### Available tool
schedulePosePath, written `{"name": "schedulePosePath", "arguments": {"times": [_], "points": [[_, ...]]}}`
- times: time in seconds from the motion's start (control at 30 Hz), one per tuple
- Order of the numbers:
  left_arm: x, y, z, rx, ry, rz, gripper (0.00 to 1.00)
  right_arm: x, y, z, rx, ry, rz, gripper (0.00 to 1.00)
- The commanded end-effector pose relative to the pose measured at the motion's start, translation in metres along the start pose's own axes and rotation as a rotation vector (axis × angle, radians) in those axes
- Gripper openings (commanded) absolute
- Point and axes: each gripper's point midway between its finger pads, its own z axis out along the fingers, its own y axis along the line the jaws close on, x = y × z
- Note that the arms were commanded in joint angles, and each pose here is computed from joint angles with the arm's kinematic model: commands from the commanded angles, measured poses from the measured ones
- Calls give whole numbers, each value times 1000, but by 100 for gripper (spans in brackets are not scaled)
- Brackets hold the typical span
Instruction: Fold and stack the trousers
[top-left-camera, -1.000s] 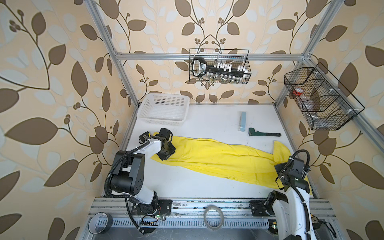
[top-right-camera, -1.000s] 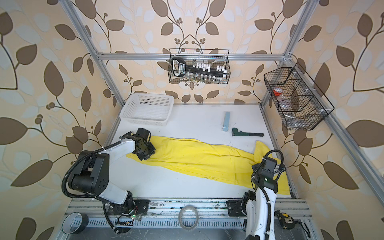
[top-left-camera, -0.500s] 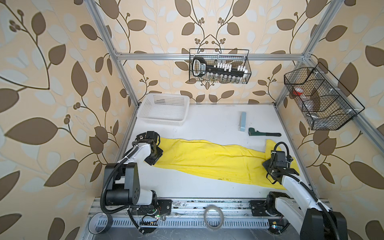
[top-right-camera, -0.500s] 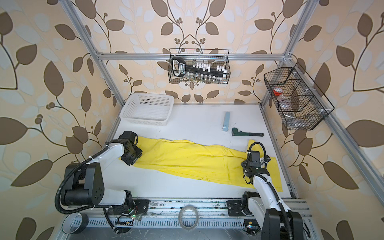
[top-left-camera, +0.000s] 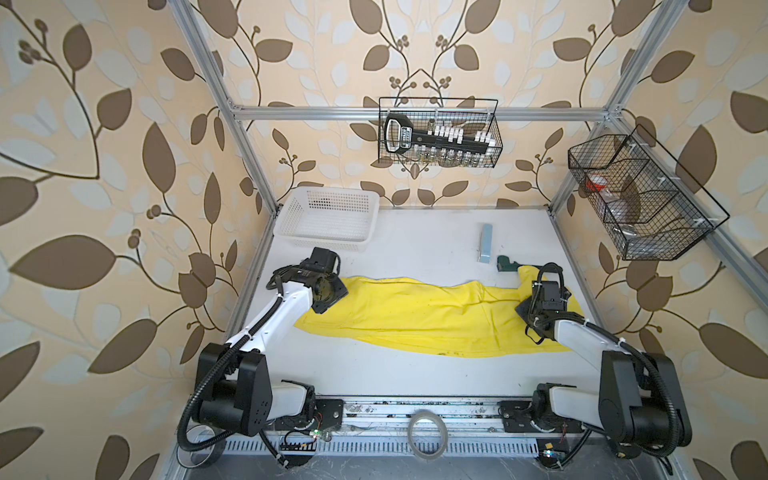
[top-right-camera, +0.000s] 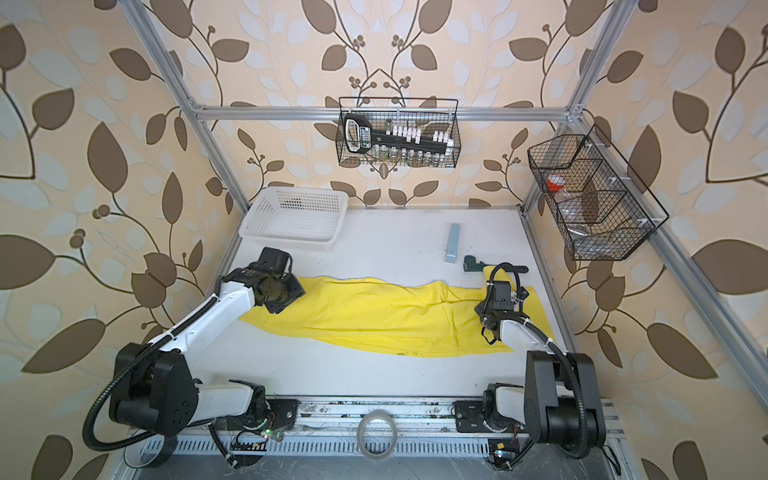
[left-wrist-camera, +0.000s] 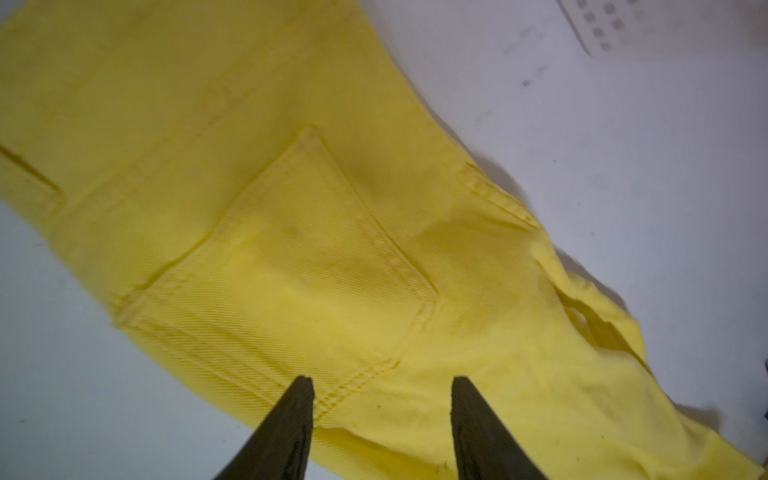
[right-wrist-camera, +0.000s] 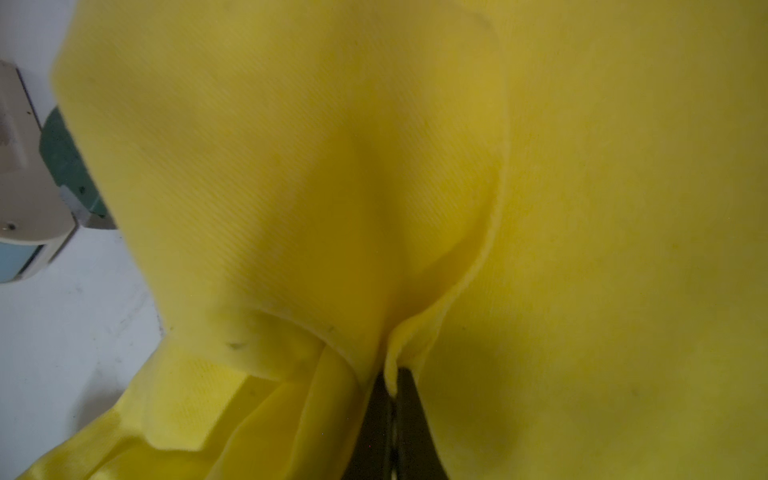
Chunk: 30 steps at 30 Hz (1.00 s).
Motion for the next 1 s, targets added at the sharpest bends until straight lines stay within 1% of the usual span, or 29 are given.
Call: {"name": "schedulePosePath", "arguments": {"times": [0.0, 0.1, 0.13, 0.2, 0.3, 0.37, 0.43, 0.5, 0.6, 0.7, 0.8, 0.9, 0.97], "points": [[19, -28, 9, 36, 34, 69, 55, -4, 22, 1, -91, 28, -48, 0], [36, -52, 17, 88, 47, 123, 55, -12, 43, 0, -160, 55, -131, 0], [45, -55, 29, 73, 70, 142, 55, -15, 44, 0, -154, 72, -147, 0], [53, -60, 40, 66, 87, 168, 55, -20, 47, 1, -172, 72, -152, 0], [58, -54, 57, 22, 102, 180, 54, -29, 47, 1, -190, 81, -152, 0], [57, -47, 63, -21, 96, 185, 54, -37, 49, -8, -208, 73, -147, 1], [57, -40, 68, -60, 93, 186, 54, -48, 47, -21, -194, 37, -140, 1], [57, -31, 73, -113, 94, 183, 54, -56, 41, -35, -177, 18, -120, 2], [61, -30, 79, -116, 110, 178, 54, -62, 23, -54, -145, -2, -70, 2], [62, -29, 80, -121, 116, 188, 54, -65, -8, -69, -91, -25, -8, 2], [62, -27, 81, -131, 121, 210, 54, -65, -48, -76, -27, -52, 87, 1], [64, -29, 81, -123, 133, 225, 54, -59, -58, -87, -22, -74, 138, 1], [65, -29, 79, -118, 139, 232, 54, -58, -67, -96, 0, -117, 181, 2]]}}
